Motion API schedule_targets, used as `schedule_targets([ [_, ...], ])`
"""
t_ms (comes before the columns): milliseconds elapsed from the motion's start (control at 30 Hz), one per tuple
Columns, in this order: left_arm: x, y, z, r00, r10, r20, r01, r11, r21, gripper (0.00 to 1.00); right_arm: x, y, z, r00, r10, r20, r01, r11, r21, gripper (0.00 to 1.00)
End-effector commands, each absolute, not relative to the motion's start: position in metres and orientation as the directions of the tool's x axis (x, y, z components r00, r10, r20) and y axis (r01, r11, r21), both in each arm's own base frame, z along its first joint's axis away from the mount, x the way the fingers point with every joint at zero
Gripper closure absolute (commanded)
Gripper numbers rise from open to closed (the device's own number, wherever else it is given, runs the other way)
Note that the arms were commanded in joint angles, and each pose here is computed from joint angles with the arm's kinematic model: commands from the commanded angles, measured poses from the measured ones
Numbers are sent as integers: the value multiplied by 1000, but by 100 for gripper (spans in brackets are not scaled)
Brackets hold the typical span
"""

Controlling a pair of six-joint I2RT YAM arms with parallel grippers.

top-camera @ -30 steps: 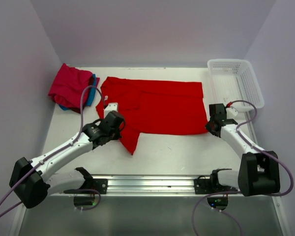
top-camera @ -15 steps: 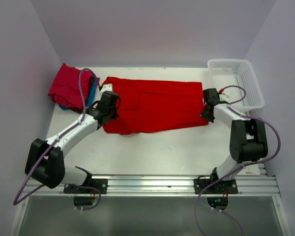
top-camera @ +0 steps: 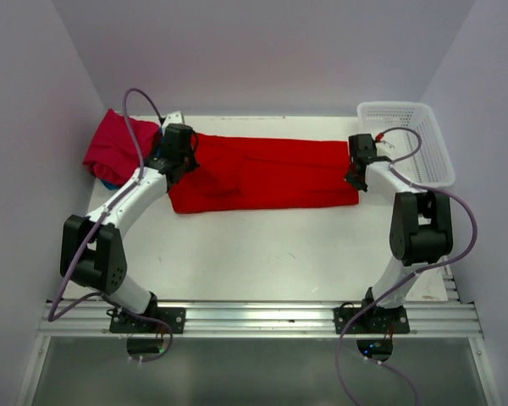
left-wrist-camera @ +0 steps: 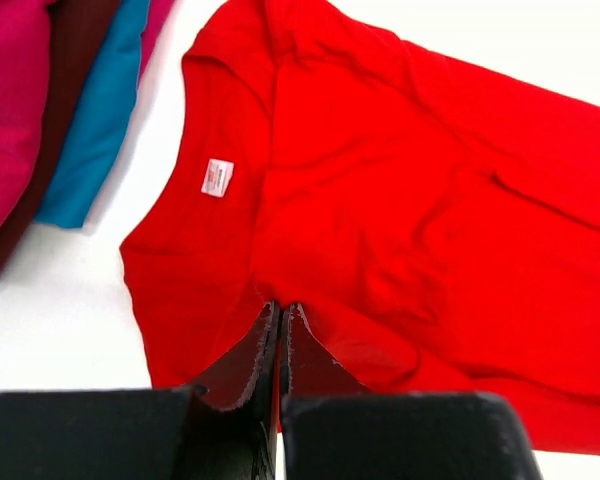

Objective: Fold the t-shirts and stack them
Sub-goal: Fold the other side of the tshirt into a rectangle

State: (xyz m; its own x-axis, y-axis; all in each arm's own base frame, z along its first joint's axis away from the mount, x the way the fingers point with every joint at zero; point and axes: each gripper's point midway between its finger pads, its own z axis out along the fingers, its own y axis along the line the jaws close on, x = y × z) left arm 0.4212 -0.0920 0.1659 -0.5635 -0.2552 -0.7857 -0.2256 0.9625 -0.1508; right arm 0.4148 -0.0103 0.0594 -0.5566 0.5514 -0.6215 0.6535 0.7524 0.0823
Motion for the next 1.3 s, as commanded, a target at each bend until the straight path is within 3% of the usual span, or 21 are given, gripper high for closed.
schedule_targets([
  [0,447,-90,179,-522,-258,-813,-212,962,-170,100,428,-27,79,-521,523,-674,672,739,54,100],
  [600,475,-34,196,-450,-319,-834,-337,926,-172,100,452,-45,69,-530,527,-664,689,724,25,100],
  [1267,503,-26,179,-484,-323,-813,-354,922,-156,100,495,-40,82,-511,521,-684,664,744,70,100],
])
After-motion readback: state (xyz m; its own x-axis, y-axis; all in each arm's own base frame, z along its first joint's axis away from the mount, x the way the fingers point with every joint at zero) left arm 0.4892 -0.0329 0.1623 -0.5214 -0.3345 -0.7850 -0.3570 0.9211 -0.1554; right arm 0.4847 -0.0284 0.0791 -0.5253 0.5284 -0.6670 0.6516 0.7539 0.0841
